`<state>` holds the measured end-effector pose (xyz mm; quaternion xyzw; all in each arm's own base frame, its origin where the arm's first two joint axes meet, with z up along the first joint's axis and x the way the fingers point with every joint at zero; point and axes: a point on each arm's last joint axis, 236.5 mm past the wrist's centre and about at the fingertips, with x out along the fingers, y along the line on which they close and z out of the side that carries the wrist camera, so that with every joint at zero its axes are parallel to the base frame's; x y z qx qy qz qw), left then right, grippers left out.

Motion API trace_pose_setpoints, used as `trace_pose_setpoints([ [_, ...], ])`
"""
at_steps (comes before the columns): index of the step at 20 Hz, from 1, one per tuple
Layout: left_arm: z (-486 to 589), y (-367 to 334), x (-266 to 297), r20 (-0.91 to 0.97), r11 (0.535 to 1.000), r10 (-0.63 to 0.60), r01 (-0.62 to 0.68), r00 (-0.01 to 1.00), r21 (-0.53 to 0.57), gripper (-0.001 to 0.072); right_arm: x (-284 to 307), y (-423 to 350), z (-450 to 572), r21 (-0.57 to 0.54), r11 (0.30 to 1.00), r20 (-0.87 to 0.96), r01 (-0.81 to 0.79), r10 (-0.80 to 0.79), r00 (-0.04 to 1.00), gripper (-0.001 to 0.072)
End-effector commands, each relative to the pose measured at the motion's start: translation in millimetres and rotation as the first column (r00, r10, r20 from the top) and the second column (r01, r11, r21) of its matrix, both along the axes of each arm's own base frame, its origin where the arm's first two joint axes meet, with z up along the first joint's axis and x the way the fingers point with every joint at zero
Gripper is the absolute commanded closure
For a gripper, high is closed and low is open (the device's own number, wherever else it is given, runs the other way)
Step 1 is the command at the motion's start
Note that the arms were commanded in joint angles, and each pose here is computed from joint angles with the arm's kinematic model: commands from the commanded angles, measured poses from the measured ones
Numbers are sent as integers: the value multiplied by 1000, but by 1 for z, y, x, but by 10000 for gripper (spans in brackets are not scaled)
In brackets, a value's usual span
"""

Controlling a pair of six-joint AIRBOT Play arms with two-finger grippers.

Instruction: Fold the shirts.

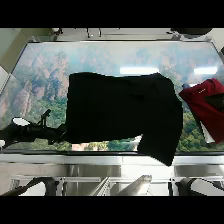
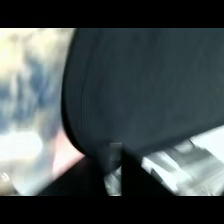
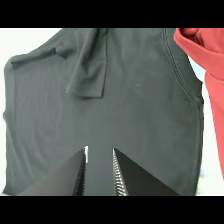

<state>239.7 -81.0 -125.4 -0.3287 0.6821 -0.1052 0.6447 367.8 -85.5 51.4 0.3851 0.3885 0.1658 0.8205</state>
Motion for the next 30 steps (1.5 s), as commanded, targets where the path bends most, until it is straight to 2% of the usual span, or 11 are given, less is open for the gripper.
trace_pose_setpoints([
  [1, 4, -5, 21, 87, 1000, -18, 16, 996, 22, 690, -17, -3, -29, -31, 999, -127, -24, 20, 992, 444],
  [2, 7, -1, 26, 99, 999, -18, 15, 995, 29, 690, -28, -5, -44, -45, 998, -196, -32, 22, 980, 383],
  [6, 26, 20, 51, 146, 999, 30, -34, 989, 24, 690, -59, -7, -92, -68, 996, -354, -57, 30, 935, 387],
  [13, 46, 34, 75, 209, 998, 43, -51, 977, 33, 690, -84, 28, -152, 47, 998, -490, -38, 57, 870, 387],
  [18, 43, 35, 76, 203, 998, 45, -53, 978, 35, 690, -74, 64, -162, 104, 991, -498, -90, 130, 857, 387],
  [24, 41, 32, 71, 182, 999, 36, -40, 983, 21, 690, -49, 93, -162, 103, 989, -454, -109, 145, 879, 389],
  [30, 41, 31, 70, 189, 999, 19, -23, 982, 22, 690, -54, 96, -159, 122, 981, -437, -149, 188, 880, 388],
])
